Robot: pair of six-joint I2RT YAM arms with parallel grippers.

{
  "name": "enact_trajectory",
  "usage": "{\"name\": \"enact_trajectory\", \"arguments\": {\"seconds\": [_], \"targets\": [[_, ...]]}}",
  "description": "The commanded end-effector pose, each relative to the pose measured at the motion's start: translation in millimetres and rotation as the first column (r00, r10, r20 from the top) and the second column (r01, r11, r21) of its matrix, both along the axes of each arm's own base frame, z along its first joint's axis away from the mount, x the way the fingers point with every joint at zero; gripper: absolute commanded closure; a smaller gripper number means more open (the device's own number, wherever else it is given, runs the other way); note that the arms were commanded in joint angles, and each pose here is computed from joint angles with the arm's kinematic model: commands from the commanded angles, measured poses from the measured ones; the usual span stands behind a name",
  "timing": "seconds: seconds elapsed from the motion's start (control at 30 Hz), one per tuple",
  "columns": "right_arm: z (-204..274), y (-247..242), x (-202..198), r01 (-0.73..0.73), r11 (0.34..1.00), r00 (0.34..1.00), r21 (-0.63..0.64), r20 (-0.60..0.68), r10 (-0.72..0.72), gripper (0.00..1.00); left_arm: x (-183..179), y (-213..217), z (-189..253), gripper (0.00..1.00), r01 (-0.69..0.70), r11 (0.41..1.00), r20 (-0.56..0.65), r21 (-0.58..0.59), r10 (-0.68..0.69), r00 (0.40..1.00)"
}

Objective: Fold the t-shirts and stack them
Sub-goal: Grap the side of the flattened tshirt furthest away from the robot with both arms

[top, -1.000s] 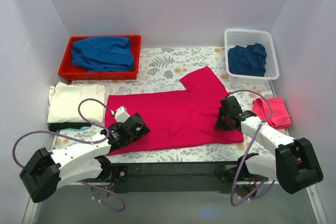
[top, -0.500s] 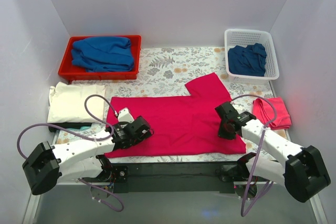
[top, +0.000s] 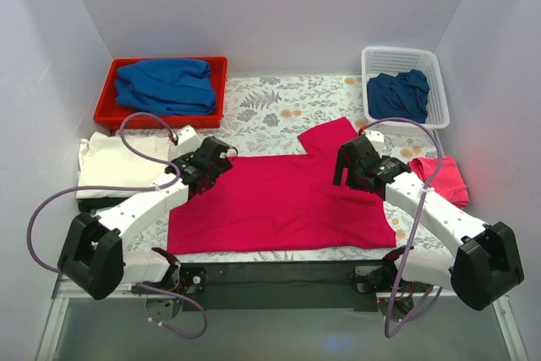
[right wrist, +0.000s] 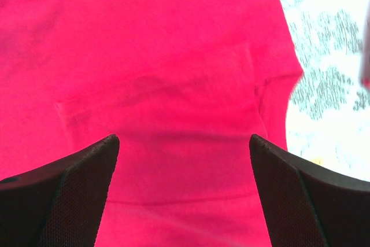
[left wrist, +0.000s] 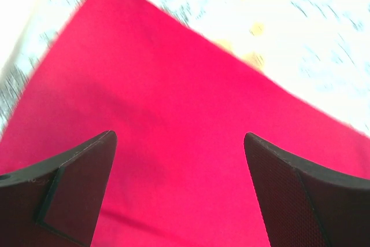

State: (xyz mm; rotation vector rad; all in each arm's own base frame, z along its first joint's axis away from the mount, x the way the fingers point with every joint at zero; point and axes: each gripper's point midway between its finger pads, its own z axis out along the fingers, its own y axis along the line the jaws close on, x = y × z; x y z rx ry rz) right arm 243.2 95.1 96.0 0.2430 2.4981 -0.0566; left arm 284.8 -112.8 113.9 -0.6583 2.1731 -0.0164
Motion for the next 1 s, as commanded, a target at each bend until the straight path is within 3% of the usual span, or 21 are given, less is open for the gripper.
{"name": "enact_trajectory", "arguments": {"seconds": [0.0, 0.07, 0.37, 0.57, 0.97], "targets": [[19, 15, 33, -0.101, 0.995, 0.984, -0.007, 0.149, 0.101, 0.02, 45, 8, 13, 0.09, 0.041, 0.999, 0.055, 0.027, -0.043, 0.998], [24, 22, 44, -0.123, 0.992, 0.974, 0.004, 0.192, 0.120, 0.02, 62, 25, 11, 0.10, -0.010, 1.000, 0.049, -0.005, 0.010, 0.999], [-1, 38, 59, -0.153, 0.988, 0.980, -0.006, 0.127, 0.153, 0.15, 116, 72, -26, 0.43, -0.163, 0.986, -0.016, 0.013, 0.164, 0.986], [-11, 31, 49, -0.145, 0.989, 0.983, -0.012, 0.114, 0.145, 0.17, 118, 93, -63, 0.46, -0.219, 0.975, -0.105, 0.033, 0.222, 0.969], [-16, 26, 46, -0.139, 0.990, 0.984, -0.024, 0.108, 0.141, 0.18, 118, 116, -90, 0.47, -0.263, 0.963, -0.162, 0.052, 0.269, 0.950]]}}
